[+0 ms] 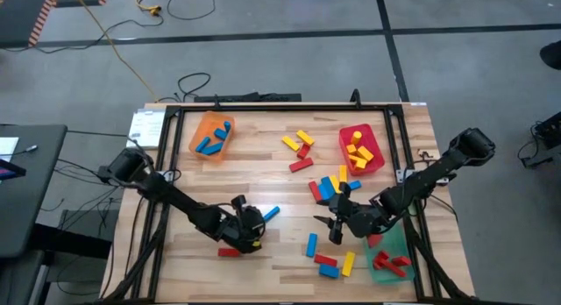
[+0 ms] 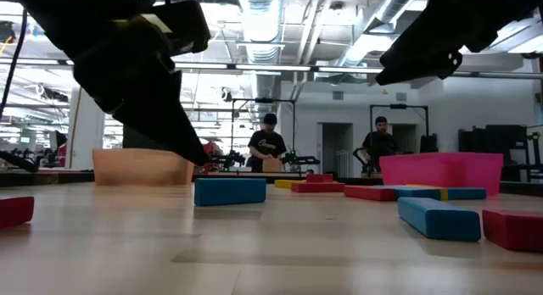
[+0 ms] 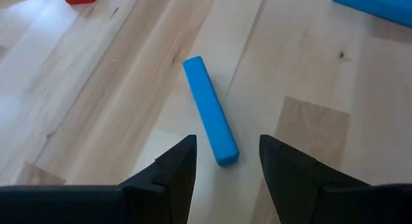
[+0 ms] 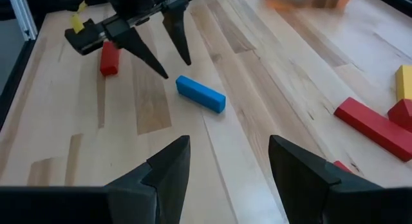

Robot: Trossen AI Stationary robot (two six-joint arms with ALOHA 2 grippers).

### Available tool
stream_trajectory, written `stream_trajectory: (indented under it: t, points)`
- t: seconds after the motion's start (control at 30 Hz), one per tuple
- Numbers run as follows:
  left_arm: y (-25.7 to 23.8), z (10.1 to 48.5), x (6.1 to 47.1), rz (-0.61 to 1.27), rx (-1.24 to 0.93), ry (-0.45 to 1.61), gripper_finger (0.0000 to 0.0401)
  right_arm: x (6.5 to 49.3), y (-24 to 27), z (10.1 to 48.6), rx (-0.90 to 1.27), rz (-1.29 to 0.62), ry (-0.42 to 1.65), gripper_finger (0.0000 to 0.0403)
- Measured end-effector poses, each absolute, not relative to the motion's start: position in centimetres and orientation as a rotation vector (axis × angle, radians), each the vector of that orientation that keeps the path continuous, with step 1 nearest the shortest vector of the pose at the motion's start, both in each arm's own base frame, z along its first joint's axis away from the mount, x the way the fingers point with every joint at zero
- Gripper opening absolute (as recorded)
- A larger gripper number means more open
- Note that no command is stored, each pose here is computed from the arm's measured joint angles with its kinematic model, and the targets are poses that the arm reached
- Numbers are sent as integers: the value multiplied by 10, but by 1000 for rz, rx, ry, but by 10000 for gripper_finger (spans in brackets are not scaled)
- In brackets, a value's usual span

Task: Sort blocks
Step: Put the blue rectangle block into the orange bin

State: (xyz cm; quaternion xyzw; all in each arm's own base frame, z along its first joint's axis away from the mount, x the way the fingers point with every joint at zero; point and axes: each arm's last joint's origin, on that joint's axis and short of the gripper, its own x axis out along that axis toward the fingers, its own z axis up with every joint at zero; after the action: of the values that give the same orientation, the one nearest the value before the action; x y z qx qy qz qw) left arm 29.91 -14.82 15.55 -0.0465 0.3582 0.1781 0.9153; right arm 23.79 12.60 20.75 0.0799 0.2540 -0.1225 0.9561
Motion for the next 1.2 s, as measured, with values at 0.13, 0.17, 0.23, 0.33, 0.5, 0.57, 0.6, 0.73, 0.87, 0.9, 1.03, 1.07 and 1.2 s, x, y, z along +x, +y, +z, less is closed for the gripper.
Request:
stream_trajectory:
  t: [0.13, 0.17, 0.23, 0.33, 0.5, 0.57, 0.6, 0.73, 0.87, 0.9, 1.03, 1.07, 1.2]
  points:
    - [-145, 156, 303, 348, -101, 743, 165, 239, 124, 208, 164, -255, 515, 226]
    - [-144, 156, 303, 342, -104, 744, 165, 239, 125, 208, 164, -255, 515, 226]
    - [-144, 156, 304, 338, -107, 743, 165, 239, 125, 208, 164, -254, 515, 226]
    - [-144, 156, 304, 337, -100, 745, 165, 239, 125, 207, 162, -255, 516, 226]
    - [-143, 148, 306, 339, -98, 761, 165, 238, 124, 206, 155, -258, 527, 226]
    - [-144, 145, 310, 337, -113, 749, 165, 238, 124, 206, 156, -261, 531, 226]
    - [-144, 142, 310, 335, -109, 756, 165, 237, 124, 206, 154, -261, 534, 226]
    - [-146, 135, 315, 316, -126, 753, 165, 237, 124, 206, 154, -262, 536, 226]
    - [-143, 127, 315, 345, -108, 783, 165, 237, 124, 205, 153, -264, 539, 226]
    - [-142, 125, 313, 360, -95, 793, 165, 237, 124, 205, 153, -264, 539, 226]
    - [-139, 122, 314, 382, -74, 801, 155, 237, 123, 205, 149, -265, 543, 226]
    - [-137, 122, 314, 386, -71, 809, 150, 237, 123, 205, 150, -265, 543, 226]
    - [-135, 120, 315, 382, -46, 821, 124, 237, 124, 205, 149, -264, 544, 226]
